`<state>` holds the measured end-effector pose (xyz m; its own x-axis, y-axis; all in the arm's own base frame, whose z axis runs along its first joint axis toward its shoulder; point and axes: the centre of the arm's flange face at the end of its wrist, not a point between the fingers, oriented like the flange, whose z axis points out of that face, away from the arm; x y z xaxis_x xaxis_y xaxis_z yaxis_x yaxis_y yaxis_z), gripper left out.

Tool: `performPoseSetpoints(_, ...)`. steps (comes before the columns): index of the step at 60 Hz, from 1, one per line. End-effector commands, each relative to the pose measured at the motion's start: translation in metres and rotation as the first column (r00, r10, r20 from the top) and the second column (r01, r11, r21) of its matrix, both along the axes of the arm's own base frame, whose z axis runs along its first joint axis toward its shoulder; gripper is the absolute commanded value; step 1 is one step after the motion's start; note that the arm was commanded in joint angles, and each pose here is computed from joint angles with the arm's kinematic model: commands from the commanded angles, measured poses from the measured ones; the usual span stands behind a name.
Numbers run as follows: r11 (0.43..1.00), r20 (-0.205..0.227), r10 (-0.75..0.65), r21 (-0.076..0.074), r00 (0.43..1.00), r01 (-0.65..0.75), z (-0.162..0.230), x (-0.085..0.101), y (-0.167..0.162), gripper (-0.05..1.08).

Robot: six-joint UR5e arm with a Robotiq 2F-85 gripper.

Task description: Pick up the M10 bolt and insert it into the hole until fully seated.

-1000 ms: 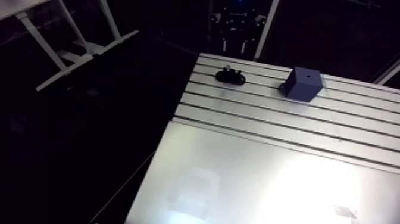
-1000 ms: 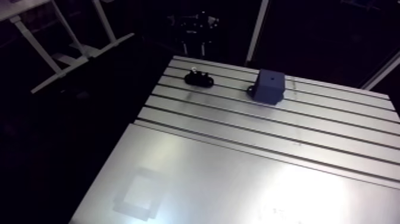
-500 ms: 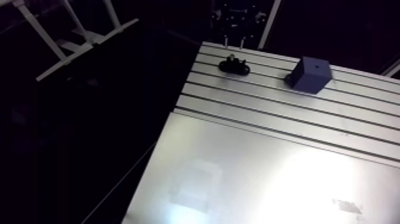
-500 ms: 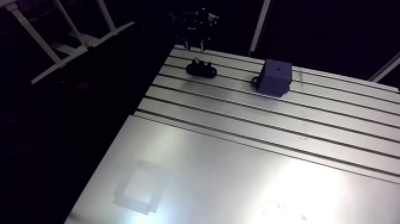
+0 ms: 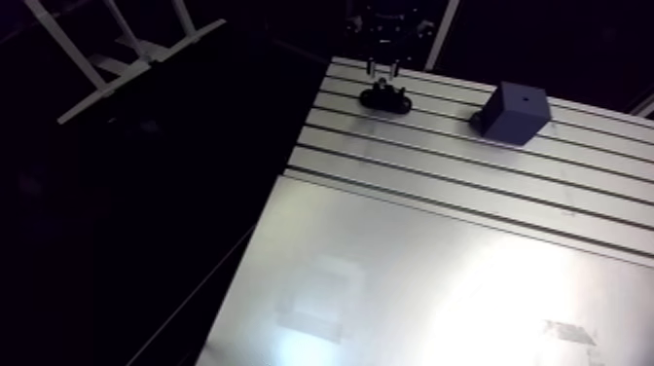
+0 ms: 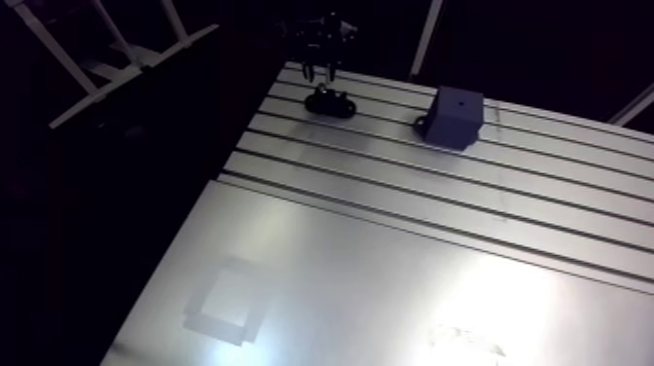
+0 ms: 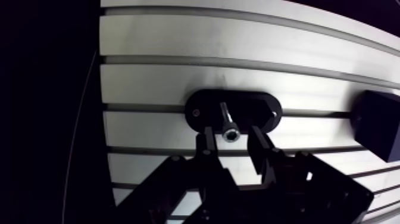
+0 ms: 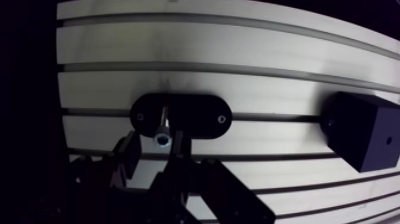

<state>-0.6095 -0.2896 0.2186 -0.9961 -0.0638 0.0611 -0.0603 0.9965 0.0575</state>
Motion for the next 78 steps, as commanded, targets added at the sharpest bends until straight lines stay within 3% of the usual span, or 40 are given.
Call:
performPoseSetpoints(1, 1.000, 0.010, 0.000, 0.003, 1.000, 0.000, -0.006, 0.000, 0.000, 0.58)
performPoseSetpoints(53, 1.000, 0.022, 0.001, 0.010, 1.000, -0.001, -0.017, -0.002, 0.000, 0.59)
performPoseSetpoints(78, 1.000, 0.019, 0.001, 0.010, 1.000, -0.001, -0.017, -0.003, 0.000, 0.64)
